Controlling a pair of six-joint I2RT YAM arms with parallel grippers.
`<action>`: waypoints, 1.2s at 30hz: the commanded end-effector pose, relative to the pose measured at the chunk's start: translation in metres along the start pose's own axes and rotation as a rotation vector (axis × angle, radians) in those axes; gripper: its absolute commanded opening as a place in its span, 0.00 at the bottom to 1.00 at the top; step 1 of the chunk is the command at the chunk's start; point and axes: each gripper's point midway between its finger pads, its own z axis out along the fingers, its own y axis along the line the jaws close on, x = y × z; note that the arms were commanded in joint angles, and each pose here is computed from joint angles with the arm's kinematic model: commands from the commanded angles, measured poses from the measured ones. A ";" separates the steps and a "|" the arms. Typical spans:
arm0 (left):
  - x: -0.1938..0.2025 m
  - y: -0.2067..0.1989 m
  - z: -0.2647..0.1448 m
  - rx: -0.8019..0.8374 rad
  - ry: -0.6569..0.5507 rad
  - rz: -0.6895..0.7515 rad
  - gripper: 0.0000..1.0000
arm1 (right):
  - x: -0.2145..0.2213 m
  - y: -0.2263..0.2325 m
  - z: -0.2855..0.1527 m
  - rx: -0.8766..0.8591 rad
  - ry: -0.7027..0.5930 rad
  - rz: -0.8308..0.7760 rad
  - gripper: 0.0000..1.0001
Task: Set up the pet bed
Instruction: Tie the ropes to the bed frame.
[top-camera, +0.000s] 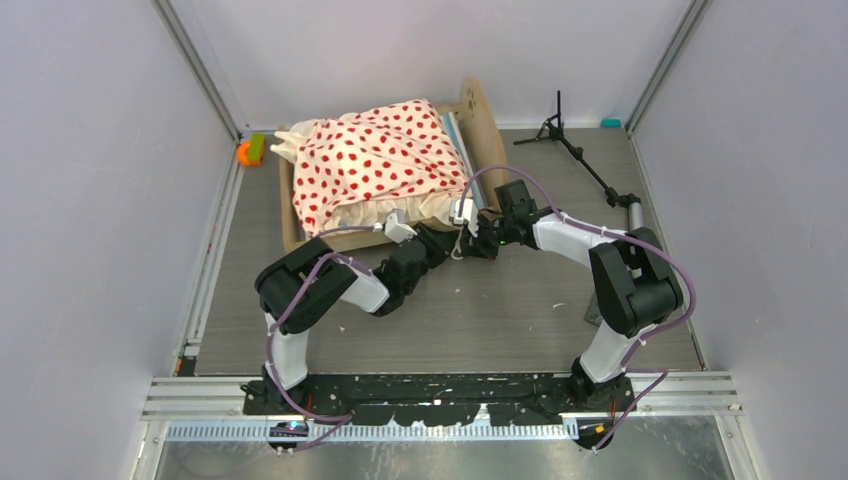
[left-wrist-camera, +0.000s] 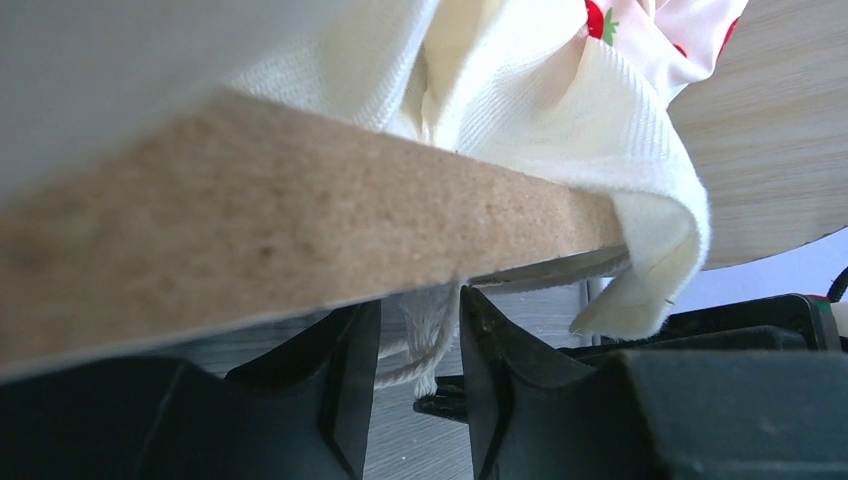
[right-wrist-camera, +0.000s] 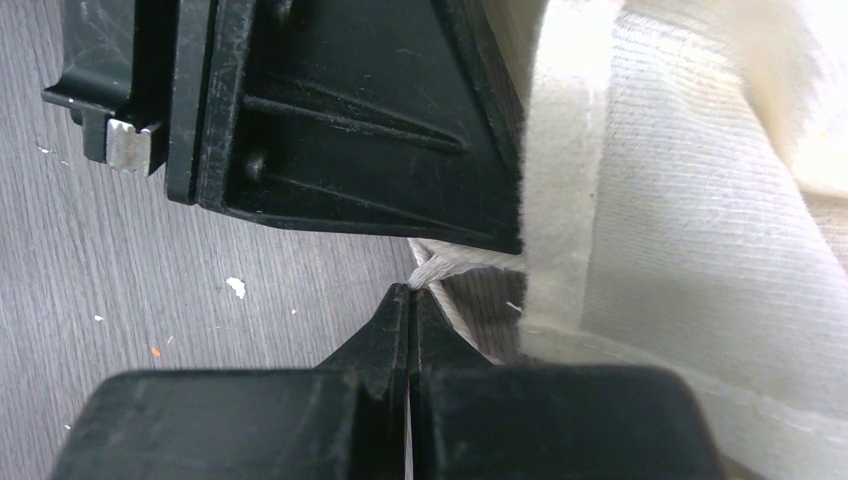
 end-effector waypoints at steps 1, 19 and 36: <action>0.008 0.010 0.007 -0.031 0.053 -0.016 0.37 | -0.016 -0.008 -0.003 0.002 -0.045 -0.038 0.00; -0.002 0.012 -0.001 -0.040 0.014 -0.021 0.35 | -0.007 -0.026 -0.007 0.105 0.030 0.021 0.00; 0.000 0.012 0.001 -0.040 0.019 -0.025 0.38 | 0.001 -0.045 -0.002 0.143 0.086 0.029 0.00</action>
